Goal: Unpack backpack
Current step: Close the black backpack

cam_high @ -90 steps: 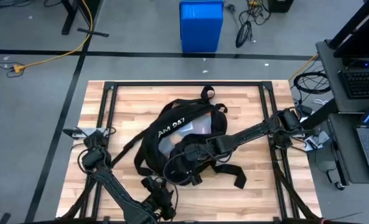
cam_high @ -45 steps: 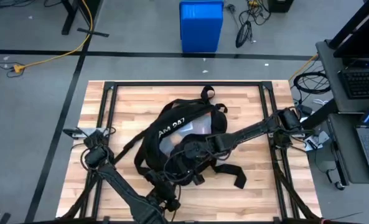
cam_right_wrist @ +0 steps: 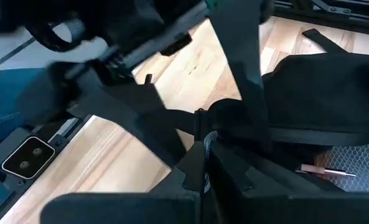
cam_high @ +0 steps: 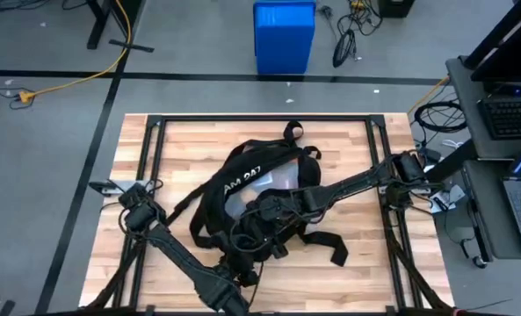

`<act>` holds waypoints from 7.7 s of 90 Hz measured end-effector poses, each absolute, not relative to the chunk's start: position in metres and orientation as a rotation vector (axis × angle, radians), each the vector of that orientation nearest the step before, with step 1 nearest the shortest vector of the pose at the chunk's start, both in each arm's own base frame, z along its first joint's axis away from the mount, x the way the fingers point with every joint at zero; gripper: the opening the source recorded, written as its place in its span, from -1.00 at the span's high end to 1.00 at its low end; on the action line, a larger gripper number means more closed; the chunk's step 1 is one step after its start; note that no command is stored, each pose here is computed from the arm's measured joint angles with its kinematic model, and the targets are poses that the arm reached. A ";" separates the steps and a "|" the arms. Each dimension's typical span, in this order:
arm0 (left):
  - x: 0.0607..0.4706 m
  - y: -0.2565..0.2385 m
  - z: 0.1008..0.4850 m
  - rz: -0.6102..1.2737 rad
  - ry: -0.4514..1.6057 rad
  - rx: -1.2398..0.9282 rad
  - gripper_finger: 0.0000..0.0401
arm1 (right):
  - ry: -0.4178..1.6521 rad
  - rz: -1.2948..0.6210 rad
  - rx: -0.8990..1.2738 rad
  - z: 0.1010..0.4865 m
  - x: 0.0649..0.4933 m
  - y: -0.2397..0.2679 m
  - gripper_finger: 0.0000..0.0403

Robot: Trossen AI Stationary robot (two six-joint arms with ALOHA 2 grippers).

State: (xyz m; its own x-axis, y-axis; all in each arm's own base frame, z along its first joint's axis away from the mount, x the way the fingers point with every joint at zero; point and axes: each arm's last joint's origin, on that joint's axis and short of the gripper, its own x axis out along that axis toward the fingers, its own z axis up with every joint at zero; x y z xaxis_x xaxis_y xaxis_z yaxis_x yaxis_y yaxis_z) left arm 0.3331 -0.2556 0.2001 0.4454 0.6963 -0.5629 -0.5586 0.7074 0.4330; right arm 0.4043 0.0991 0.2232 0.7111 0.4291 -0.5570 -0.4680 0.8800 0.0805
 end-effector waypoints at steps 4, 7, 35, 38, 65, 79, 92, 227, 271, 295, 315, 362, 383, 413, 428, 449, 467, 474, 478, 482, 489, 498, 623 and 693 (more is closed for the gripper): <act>0.334 -0.254 0.199 0.787 0.813 0.182 -0.06 | 0.602 0.499 -0.068 0.223 0.404 0.099 1.00; 0.335 -0.252 0.199 0.788 0.826 0.172 -0.02 | 0.602 0.500 -0.067 0.223 0.404 0.099 1.00; 0.337 -0.250 0.199 0.792 0.829 0.172 0.59 | 0.602 0.501 -0.067 0.223 0.404 0.099 1.00; 0.337 -0.250 0.199 0.789 0.831 0.179 0.68 | 0.602 0.501 -0.067 0.223 0.404 0.099 1.00; 0.335 -0.254 0.200 0.782 0.784 0.199 0.98 | 0.600 0.514 -0.098 0.223 0.403 0.100 0.98; 0.332 -0.257 0.200 0.784 0.772 0.193 0.99 | 0.656 0.543 -0.158 0.227 0.393 0.103 0.78; 0.331 -0.258 0.201 0.791 0.760 0.179 1.00 | 0.713 0.543 -0.148 0.240 0.379 0.102 0.52; 0.316 -0.275 0.214 0.783 0.620 0.164 1.00 | 0.682 0.480 -0.337 0.224 0.379 0.128 0.63; 0.294 -0.295 0.220 0.755 0.397 0.118 1.00 | 0.631 0.338 -0.514 0.269 0.355 0.138 0.63; 0.293 -0.296 0.221 0.750 0.348 0.116 1.00 | 0.456 0.464 -0.513 0.284 0.343 0.161 0.62; 0.293 -0.297 0.221 0.746 0.323 0.122 1.00 | 0.313 0.413 -0.523 0.255 0.357 0.159 0.46; 0.294 -0.296 0.222 0.746 0.310 0.125 1.00 | 0.188 0.403 -0.587 0.258 0.360 0.159 0.04; 0.294 -0.296 0.222 0.746 0.308 0.125 1.00 | 0.196 0.440 -0.614 0.248 0.360 0.169 0.13; 0.294 -0.296 0.222 0.745 0.306 0.123 1.00 | 0.168 0.424 -0.602 0.243 0.366 0.169 0.36; 0.294 -0.296 0.222 0.745 0.306 0.122 1.00 | 0.167 0.418 -0.598 0.243 0.367 0.169 0.42; 0.294 -0.297 0.222 0.745 0.305 0.118 1.00 | 0.139 0.404 -0.588 0.245 0.368 0.169 0.42; 0.294 -0.297 0.222 0.745 0.305 0.119 1.00 | 0.131 0.399 -0.577 0.246 0.368 0.169 0.42; 0.294 -0.297 0.222 0.745 0.305 0.119 1.00 | 0.131 0.398 -0.569 0.246 0.369 0.169 0.42; 0.294 -0.297 0.222 0.745 0.305 0.119 1.00 | 0.131 0.398 -0.567 0.246 0.369 0.169 0.43; 0.294 -0.297 0.222 0.745 0.305 0.119 1.00 | 0.132 0.398 -0.566 0.246 0.369 0.169 0.44; 0.294 -0.297 0.221 0.745 0.305 0.119 1.00 | 0.131 0.398 -0.566 0.246 0.369 0.169 0.50; 0.294 -0.297 0.221 0.745 0.305 0.119 1.00 | 0.132 0.398 -0.566 0.246 0.369 0.169 0.67; 0.301 -0.322 0.236 0.657 0.737 -0.349 -0.33 | 0.221 0.306 -0.536 0.241 0.380 0.136 1.00; 0.335 -0.283 0.178 0.996 0.761 -0.302 -0.26 | 0.227 0.313 -0.518 0.241 0.379 0.137 1.00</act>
